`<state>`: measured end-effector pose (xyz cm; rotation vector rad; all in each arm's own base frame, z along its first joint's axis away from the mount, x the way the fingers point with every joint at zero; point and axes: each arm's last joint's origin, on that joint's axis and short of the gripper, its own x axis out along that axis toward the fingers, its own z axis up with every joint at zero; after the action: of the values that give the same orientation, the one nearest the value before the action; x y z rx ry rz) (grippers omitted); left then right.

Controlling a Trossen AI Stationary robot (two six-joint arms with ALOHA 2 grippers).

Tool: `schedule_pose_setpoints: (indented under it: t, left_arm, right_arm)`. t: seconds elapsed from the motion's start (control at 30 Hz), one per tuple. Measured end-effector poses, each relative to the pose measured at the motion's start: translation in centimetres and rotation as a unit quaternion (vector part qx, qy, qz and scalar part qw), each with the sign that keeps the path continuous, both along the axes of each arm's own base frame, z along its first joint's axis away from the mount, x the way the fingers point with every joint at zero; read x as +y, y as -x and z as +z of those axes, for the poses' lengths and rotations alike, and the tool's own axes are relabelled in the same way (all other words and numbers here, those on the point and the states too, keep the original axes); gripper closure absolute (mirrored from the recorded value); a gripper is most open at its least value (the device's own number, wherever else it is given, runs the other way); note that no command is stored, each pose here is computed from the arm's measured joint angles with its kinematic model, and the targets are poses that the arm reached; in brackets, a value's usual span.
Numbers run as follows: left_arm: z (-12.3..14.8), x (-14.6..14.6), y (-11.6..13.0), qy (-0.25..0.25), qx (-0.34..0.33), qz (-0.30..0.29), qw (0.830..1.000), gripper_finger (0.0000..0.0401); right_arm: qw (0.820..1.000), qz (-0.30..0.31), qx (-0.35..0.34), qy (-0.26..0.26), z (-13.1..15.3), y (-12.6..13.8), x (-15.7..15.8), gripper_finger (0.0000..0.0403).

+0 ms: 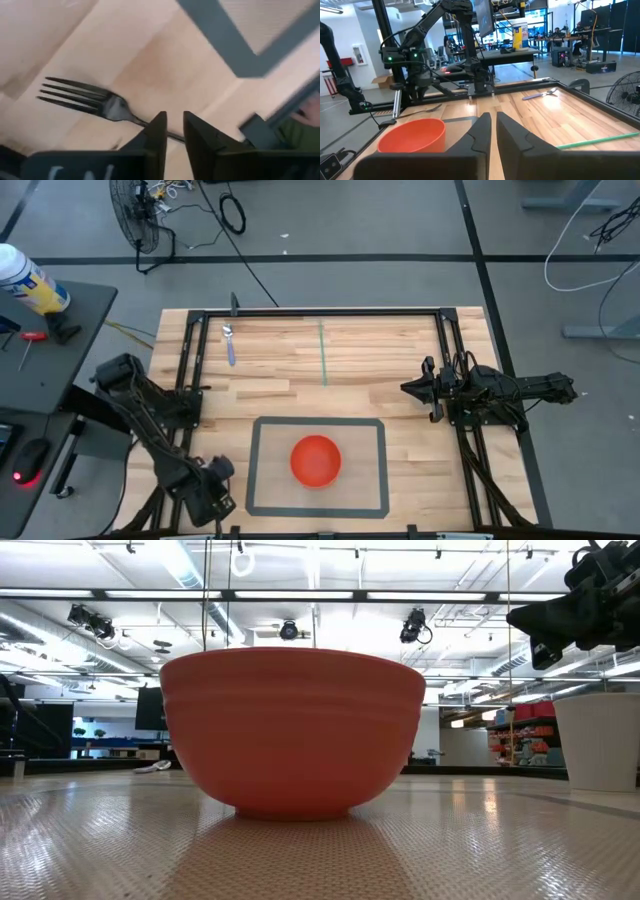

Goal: Pick & Place Utensil
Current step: Put the fork on the bowl

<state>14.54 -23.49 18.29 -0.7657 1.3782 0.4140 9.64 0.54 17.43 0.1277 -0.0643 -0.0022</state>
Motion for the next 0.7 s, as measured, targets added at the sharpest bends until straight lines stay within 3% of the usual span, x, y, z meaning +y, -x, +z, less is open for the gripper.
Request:
schedule_pose_setpoints:
  t: [0.3,0.7]
  left_arm:
    - [-0.2,0.0,0.0,0.025,0.051,0.062,0.996,0.0255]
    - [-2.8,-0.7,-0.1,-0.005,0.101,0.061,0.993,0.0248]
  right_arm:
    - [1.0,0.0,0.0,0.0,0.0,0.0,0.0,0.0368]
    - [1.0,0.0,0.0,0.0,0.0,0.0,0.0,0.0368]
